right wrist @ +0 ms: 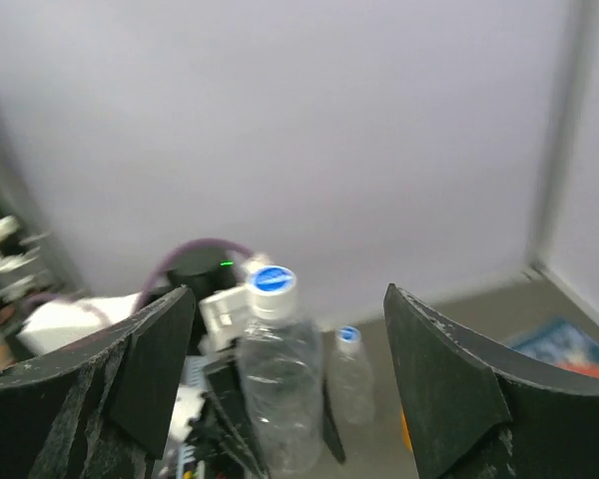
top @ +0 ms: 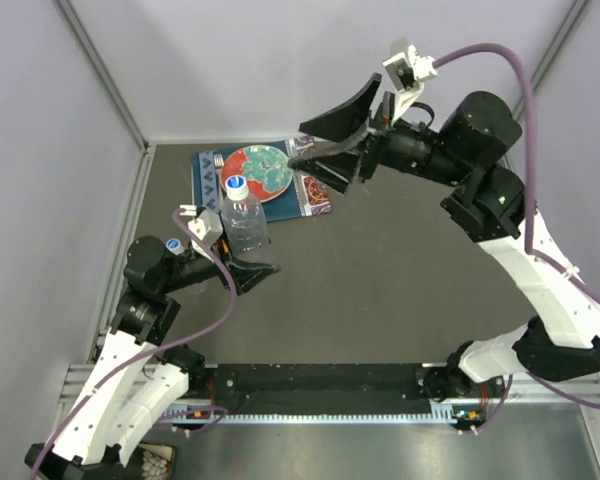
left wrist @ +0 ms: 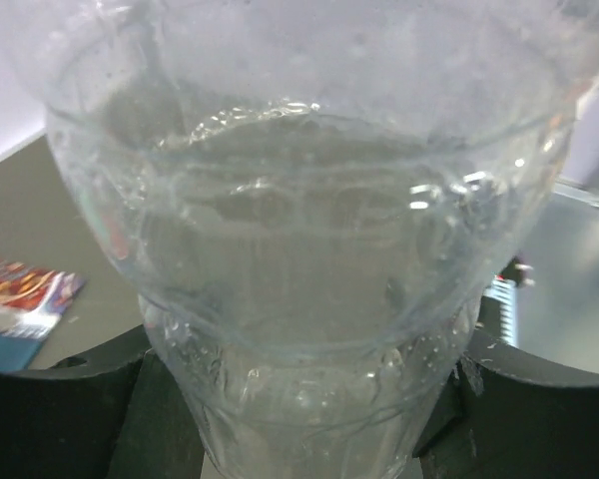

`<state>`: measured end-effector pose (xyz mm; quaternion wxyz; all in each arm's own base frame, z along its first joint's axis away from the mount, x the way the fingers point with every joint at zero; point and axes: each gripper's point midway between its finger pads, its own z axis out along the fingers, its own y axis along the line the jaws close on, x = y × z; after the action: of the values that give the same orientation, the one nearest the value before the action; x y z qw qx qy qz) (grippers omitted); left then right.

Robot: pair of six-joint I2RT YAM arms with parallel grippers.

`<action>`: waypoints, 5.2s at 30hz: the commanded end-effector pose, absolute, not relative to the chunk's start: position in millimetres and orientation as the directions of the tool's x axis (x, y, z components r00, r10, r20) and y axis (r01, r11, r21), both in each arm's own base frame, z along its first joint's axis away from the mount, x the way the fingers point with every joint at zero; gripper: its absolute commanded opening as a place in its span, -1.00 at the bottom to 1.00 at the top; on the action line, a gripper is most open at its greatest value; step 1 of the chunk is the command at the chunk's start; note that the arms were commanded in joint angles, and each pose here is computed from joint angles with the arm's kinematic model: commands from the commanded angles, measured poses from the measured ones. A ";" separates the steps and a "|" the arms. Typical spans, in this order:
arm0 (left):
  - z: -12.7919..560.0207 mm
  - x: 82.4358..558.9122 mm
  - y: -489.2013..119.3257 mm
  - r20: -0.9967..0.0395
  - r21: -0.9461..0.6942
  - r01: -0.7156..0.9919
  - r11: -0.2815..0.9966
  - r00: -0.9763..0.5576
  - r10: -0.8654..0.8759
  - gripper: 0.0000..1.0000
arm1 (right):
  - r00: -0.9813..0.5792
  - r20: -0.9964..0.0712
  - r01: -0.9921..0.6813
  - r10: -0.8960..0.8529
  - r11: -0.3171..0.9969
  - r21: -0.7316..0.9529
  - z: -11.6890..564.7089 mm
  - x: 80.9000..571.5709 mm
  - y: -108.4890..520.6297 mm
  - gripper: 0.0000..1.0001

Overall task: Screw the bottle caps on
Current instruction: Screw the bottle cap onto the plastic bottle, then place the plastic bottle at the center of the board.

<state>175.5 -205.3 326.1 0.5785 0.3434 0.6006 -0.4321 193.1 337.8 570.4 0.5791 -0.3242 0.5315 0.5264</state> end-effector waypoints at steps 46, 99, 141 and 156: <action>347.5 119.3 -221.4 -0.990 -0.099 0.993 0.062 -0.092 -0.102 -1.00 | -0.254 -0.964 -0.749 0.080 -0.647 0.144 545.0 103.1 417.0 -0.06; 336.1 196.6 -188.1 -0.993 -0.086 0.838 0.538 -0.030 -0.113 -1.00 | -0.095 -0.993 -0.931 0.066 0.346 0.112 505.9 188.9 407.1 0.44; 339.7 193.7 -171.3 -1.000 -0.014 0.795 0.607 -0.014 -0.004 0.97 | -0.049 -0.998 -0.908 -0.031 0.419 0.032 399.4 218.5 399.7 -1.00; 345.0 216.0 -136.5 -0.991 -0.096 0.596 0.797 -0.136 -0.018 0.97 | 0.036 -0.997 -0.813 0.066 0.583 0.009 320.8 272.7 412.8 -0.96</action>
<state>215.3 -147.2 334.8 0.6136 0.2284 0.7080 -0.2648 250.6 403.7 279.4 0.5687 -0.3621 0.6637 0.3241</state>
